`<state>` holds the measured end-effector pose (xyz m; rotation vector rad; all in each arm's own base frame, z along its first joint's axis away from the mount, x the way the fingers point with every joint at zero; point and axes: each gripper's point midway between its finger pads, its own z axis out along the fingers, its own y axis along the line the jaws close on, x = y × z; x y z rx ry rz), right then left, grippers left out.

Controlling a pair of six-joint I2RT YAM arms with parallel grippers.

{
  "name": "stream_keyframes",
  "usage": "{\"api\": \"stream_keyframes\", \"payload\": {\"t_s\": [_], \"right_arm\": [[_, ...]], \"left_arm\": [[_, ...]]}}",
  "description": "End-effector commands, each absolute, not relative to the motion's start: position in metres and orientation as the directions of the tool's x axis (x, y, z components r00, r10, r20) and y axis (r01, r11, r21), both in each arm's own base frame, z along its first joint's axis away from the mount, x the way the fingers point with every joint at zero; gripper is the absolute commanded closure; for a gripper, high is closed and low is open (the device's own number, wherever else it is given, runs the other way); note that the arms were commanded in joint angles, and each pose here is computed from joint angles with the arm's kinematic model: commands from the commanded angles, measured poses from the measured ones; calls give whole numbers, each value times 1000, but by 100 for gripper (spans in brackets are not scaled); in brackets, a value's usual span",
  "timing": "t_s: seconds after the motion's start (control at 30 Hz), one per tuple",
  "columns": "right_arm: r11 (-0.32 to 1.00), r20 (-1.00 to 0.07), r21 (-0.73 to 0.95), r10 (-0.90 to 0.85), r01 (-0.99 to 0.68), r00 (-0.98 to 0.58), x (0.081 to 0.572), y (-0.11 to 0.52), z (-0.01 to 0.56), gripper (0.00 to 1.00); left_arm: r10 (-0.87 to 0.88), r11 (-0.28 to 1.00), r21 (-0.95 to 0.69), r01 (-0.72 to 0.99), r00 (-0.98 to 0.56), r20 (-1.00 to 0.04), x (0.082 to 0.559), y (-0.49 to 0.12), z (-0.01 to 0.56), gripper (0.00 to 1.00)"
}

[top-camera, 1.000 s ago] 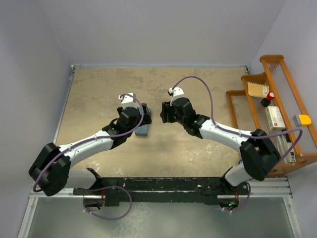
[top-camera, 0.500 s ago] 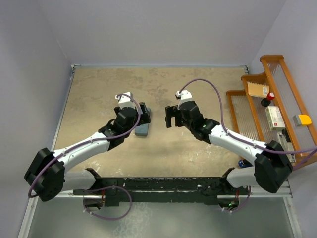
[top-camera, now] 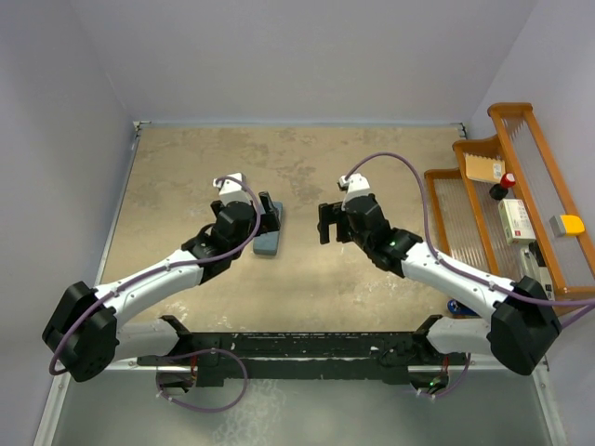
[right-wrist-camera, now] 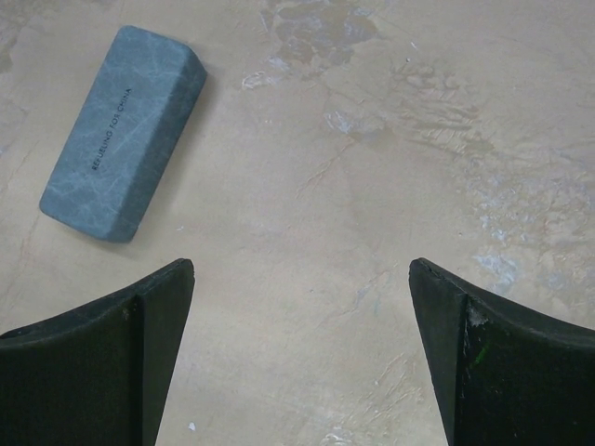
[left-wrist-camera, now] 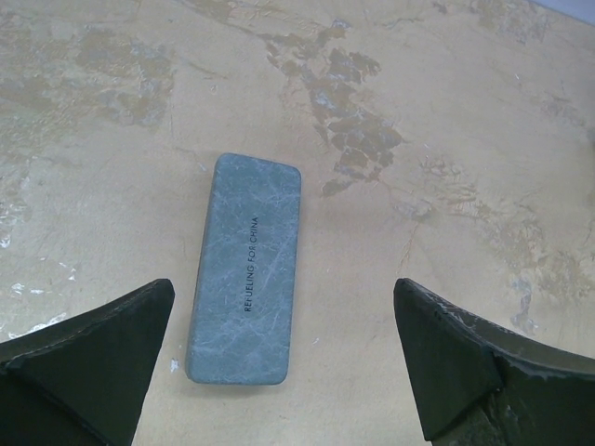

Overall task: Organize the sunglasses
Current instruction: Reset both arms

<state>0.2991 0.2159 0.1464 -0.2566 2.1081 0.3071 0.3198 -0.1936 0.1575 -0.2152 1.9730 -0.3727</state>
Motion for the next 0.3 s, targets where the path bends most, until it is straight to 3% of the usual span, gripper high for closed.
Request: {"api": "stream_keyframes", "payload": {"t_s": [0.0,0.27], "right_arm": [[954,-871,110,-42,-278,-489,301,210,156,1],[955,-872,111,-39,-275,-488,303,211,157,1]], "left_arm": [[-342,924,-382,27,-390,-855,321,-195,172,0],[-358,919,-393,21,-367,-858,319,-190,176,2]]}}
